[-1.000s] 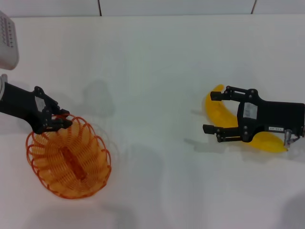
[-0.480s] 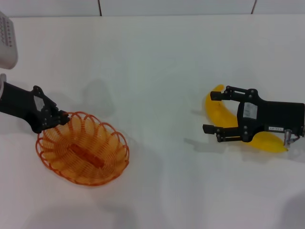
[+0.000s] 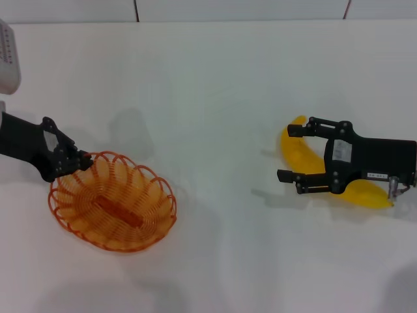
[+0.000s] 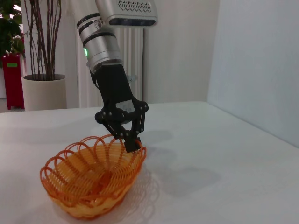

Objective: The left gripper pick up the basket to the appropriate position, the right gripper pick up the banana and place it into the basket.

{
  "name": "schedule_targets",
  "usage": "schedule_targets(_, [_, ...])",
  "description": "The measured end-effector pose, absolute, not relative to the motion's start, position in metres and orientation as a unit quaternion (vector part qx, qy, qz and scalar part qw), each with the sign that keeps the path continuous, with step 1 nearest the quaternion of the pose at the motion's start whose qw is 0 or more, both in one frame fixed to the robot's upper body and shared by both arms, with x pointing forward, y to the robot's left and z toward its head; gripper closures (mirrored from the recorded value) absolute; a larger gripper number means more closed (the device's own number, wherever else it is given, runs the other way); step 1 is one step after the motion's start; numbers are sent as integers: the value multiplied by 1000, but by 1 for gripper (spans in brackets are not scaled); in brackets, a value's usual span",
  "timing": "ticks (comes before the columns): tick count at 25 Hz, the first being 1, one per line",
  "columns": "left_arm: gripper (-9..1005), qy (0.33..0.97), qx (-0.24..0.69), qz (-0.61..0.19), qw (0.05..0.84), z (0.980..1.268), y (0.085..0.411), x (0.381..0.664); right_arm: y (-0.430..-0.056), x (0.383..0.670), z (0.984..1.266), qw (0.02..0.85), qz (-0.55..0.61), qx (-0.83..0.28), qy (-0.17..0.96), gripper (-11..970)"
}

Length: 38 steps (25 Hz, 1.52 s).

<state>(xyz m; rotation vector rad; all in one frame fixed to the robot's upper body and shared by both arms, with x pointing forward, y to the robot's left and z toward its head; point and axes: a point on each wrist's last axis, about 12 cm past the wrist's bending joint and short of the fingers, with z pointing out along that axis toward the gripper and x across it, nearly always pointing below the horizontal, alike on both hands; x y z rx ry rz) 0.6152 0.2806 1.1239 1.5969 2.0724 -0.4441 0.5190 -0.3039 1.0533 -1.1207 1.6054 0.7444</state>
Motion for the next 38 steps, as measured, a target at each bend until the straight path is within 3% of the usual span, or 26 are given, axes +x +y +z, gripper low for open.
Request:
schedule_targets(5, [937,745,583,-183,268,1133,280,614,-305,518,1052,499,308,-461,666,71])
schedule_targets(11, [938,727,550,-203,357,1160,293,612,-307,516,1052,499,307,-460,668,70])
schedule_targets(17, [944,731,512,-209,399,1164,298,611,-306,518,1053,501,307,-460,666,71])
schedule_targets(29, [945,816,321,-275,393,1143,259,645,-302,521,1055,503,309,-462,662,70])
schedule_targets(38, [945,850,297,-293,323,1133,220,655,-290,527,1057,505,315,-469,653,70])
